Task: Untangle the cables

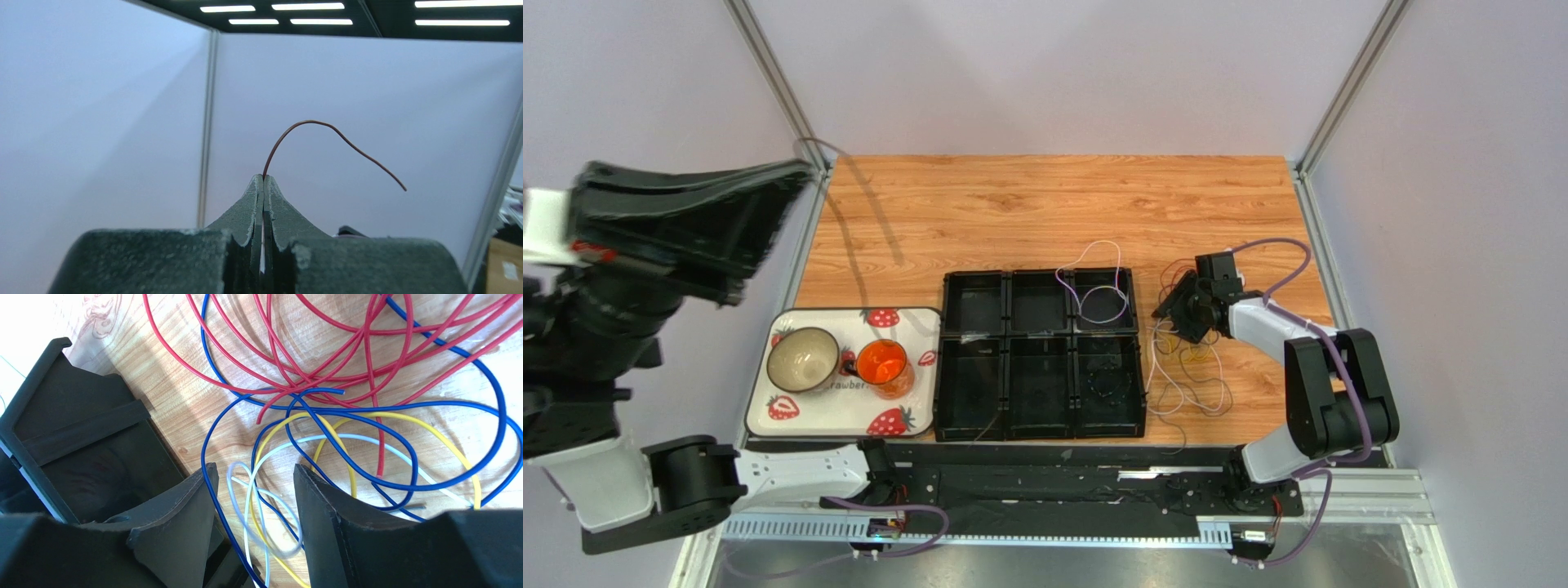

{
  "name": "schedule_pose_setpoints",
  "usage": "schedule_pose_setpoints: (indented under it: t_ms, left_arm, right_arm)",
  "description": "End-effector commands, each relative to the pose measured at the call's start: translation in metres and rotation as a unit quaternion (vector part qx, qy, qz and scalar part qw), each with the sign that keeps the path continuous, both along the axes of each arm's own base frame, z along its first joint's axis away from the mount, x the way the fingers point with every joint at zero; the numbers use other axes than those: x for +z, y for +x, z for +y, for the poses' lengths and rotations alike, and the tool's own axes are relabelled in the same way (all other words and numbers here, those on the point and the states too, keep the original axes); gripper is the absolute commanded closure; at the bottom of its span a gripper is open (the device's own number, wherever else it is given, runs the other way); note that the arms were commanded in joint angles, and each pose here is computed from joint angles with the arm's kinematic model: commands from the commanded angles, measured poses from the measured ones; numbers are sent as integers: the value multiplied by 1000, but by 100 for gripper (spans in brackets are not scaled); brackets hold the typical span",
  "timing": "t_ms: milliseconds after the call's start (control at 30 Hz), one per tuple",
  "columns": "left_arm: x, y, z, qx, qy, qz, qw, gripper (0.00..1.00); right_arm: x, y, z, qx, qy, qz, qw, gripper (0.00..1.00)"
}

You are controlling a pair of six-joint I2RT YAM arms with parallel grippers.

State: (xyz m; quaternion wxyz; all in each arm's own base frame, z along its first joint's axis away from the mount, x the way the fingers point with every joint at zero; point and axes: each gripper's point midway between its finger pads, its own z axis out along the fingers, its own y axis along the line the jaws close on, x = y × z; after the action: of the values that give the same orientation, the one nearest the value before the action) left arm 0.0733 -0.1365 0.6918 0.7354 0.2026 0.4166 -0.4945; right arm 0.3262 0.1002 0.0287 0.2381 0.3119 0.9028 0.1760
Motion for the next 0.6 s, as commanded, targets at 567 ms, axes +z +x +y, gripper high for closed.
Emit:
schedule_pose_setpoints:
  t_ms: [567]
  left_arm:
    - [-31,59,-13,145,62,3,988,100]
  right_arm:
    - [-8,-5,6,34,-2,-51,998,40]
